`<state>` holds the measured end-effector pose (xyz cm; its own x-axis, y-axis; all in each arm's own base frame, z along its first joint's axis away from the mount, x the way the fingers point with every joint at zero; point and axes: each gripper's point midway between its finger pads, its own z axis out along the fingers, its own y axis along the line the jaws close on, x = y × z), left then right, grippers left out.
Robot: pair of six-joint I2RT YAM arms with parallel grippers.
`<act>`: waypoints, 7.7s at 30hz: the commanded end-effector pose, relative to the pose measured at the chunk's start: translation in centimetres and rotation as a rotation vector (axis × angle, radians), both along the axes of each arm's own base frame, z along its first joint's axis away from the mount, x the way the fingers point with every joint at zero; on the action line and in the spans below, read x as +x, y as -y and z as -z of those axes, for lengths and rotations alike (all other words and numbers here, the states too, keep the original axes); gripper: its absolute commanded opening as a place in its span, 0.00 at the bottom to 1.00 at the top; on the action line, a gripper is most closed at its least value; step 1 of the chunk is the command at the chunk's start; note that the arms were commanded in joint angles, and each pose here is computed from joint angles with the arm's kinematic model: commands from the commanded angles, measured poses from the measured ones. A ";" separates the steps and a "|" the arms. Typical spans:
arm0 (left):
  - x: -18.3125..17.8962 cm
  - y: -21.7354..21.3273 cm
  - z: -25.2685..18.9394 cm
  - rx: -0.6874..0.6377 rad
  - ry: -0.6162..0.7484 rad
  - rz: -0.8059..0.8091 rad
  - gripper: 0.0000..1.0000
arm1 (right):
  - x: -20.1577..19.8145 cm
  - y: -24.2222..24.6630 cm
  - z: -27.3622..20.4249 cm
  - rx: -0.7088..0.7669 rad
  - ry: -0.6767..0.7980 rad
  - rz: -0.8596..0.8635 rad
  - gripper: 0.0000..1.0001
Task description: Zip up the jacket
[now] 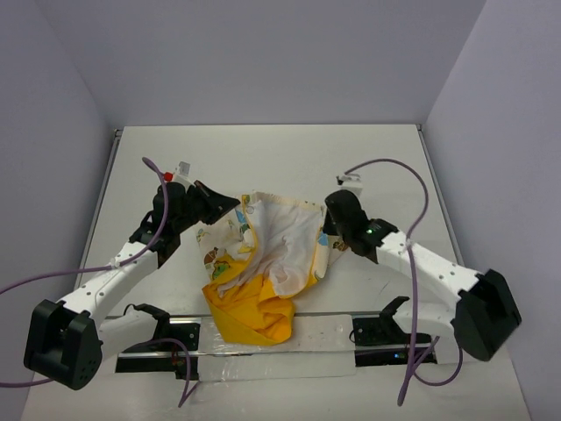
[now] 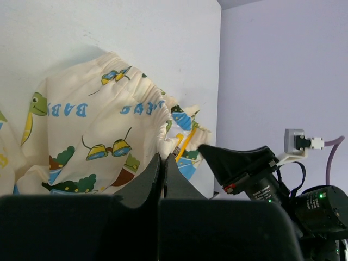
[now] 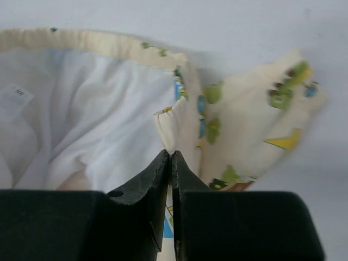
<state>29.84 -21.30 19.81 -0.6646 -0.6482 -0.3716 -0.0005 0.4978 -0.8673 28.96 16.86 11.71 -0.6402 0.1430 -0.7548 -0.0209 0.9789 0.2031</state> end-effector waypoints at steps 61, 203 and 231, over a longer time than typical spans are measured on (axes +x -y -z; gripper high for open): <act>-0.9 0.8 -0.7 -0.003 0.044 0.085 0.00 | 1.8 1.1 3.0 0.142 -0.085 0.160 0.46; -7.5 6.7 -8.2 -0.249 0.396 0.586 0.00 | -5.2 -12.5 -12.9 0.611 0.222 -0.919 0.00; -7.1 6.5 -7.7 -0.243 0.385 0.555 0.00 | -7.7 -12.6 -13.4 0.625 0.236 -0.969 0.00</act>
<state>22.77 -27.80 24.72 -0.8245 -0.3179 -0.4681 0.4367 0.1685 -0.8837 21.94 29.44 23.20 -0.5938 0.0456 -0.8033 -0.7603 0.2951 0.5787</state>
